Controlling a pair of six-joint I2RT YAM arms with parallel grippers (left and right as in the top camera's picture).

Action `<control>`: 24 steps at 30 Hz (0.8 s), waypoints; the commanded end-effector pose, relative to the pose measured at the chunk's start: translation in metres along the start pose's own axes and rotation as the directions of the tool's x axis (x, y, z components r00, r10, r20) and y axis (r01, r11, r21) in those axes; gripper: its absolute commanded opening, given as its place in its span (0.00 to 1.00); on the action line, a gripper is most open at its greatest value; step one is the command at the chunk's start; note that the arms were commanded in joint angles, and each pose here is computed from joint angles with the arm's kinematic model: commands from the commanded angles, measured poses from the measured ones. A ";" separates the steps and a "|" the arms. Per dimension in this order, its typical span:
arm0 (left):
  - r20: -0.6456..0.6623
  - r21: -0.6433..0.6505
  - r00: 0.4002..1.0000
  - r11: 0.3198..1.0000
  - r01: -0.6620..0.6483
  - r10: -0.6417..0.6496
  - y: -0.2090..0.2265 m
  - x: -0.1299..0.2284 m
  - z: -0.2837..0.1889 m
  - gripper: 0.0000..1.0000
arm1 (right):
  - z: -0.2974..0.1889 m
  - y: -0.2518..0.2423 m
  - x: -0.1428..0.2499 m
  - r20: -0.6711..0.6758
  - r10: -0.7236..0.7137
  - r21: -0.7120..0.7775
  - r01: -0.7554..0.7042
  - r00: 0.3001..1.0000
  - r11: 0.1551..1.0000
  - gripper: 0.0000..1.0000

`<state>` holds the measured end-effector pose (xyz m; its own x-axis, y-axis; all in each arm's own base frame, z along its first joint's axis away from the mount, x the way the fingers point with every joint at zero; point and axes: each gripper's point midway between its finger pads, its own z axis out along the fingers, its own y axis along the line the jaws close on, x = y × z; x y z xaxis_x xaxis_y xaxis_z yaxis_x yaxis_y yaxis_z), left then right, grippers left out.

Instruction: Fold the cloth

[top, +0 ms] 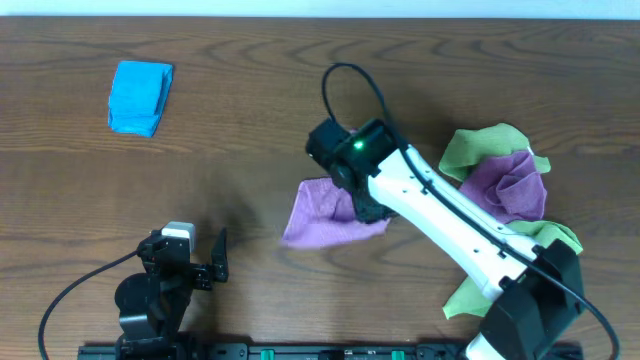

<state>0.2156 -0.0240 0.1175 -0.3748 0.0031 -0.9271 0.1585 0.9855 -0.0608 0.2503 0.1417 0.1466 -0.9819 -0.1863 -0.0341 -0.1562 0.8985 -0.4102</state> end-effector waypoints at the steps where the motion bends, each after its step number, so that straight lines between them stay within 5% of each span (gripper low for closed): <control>1: -0.017 0.003 1.000 1.000 0.007 -0.007 0.000 0.008 0.003 0.95 | -0.008 -0.008 0.011 -0.040 0.077 -0.013 -0.078 0.996 0.997 0.65; 3: -0.017 0.003 1.000 1.000 0.007 -0.007 0.000 0.008 0.003 0.95 | -0.008 -0.012 0.016 -0.059 0.077 0.003 -0.077 0.995 0.997 0.79; 10: -0.017 0.003 1.000 1.000 0.007 -0.007 0.000 0.008 0.003 0.95 | -0.008 0.006 -0.012 0.044 0.082 -0.077 -0.079 0.996 0.994 0.75; 17: -0.017 0.003 1.000 1.000 0.007 -0.007 0.000 0.008 0.003 0.95 | -0.020 0.069 -0.050 0.253 -0.163 -0.305 0.238 0.954 0.922 0.54; 24: -0.017 0.003 1.000 1.000 0.007 -0.007 0.000 0.008 0.003 0.95 | 0.008 0.112 -0.041 0.235 -0.239 -0.429 0.321 0.942 0.844 0.42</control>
<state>0.2156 -0.0239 0.1175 -0.3748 0.0031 -0.9271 0.1581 0.9856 -0.0606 0.2909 0.2354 0.1145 -0.8874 -0.4096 -0.2118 -0.4089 0.9113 -0.0491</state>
